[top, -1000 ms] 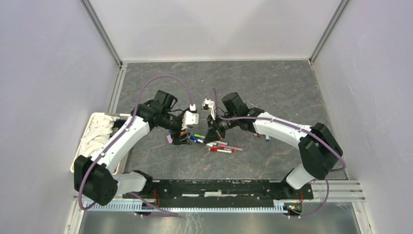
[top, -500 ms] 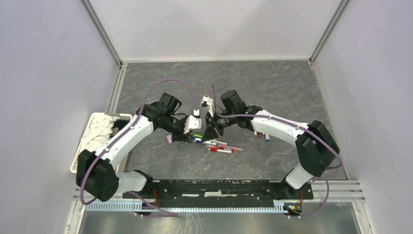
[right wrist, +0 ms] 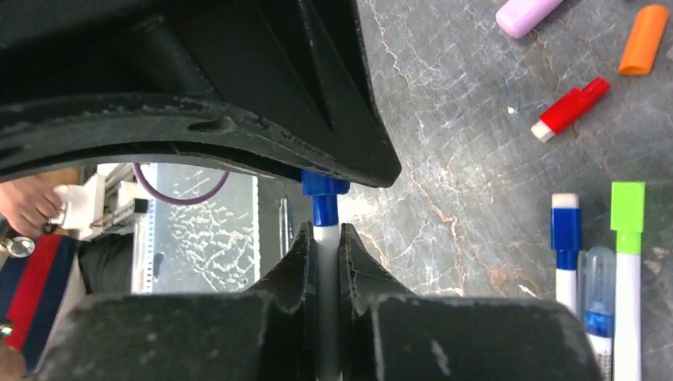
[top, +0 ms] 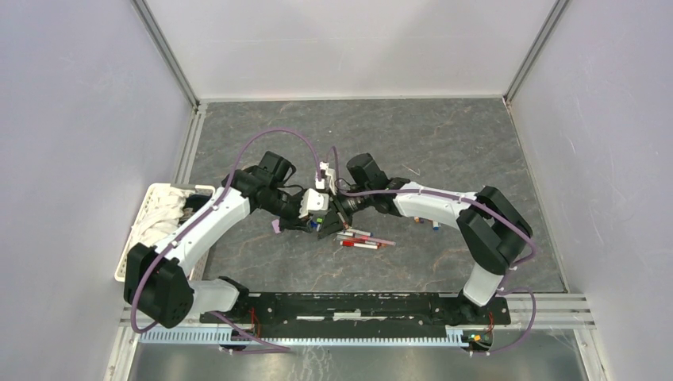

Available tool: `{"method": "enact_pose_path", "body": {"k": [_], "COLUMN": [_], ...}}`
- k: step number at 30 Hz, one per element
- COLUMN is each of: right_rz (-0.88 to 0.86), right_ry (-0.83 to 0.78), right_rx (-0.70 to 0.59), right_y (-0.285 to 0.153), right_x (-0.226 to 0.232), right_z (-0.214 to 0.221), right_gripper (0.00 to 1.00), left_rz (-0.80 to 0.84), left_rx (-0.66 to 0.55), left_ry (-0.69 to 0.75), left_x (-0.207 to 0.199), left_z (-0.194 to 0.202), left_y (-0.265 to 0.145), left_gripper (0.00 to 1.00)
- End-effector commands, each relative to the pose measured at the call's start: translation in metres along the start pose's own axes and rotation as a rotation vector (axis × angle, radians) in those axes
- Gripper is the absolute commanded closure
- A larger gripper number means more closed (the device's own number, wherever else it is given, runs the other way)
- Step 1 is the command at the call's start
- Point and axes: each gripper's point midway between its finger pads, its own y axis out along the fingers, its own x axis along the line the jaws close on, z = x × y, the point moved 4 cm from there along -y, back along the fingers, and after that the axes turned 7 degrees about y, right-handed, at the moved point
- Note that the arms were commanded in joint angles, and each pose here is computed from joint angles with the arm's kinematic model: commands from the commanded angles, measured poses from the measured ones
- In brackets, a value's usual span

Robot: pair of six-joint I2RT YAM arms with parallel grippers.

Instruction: Open the pen caps

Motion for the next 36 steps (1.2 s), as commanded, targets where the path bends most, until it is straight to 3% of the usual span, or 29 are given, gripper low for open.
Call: {"method": "enact_pose_path", "body": {"k": [1,6,14,24,36], "right_rz": [-0.022,0.043,0.15,0.223,0.297], "right_ry": [-0.034,-0.015,0.04,0.076,0.137], "right_rx": [-0.052,-0.026,-0.041,-0.017,0.042], "right_y": [0.001,-0.014,-0.05,-0.072,-0.08], "right_x": [0.006,-0.006,-0.031,-0.046,-0.043], "right_z": [-0.02,0.0,0.039,0.057,0.102], "right_gripper": [1.0,1.0,1.0,1.0,1.0], "left_rz": [-0.01,-0.068,-0.179,-0.169,-0.187], "left_rx": [-0.009,0.09,0.12,0.197,0.417], "left_ry": [0.074,0.067,0.017,0.006,0.115], "left_x": [0.002,0.02,0.058,0.054,0.056], "left_z": [-0.008,0.011,0.032,0.057,0.081], "left_y": [-0.006,-0.009,-0.039,-0.03,-0.068], "left_gripper": [0.98,0.98,0.98,0.98,0.98]}}
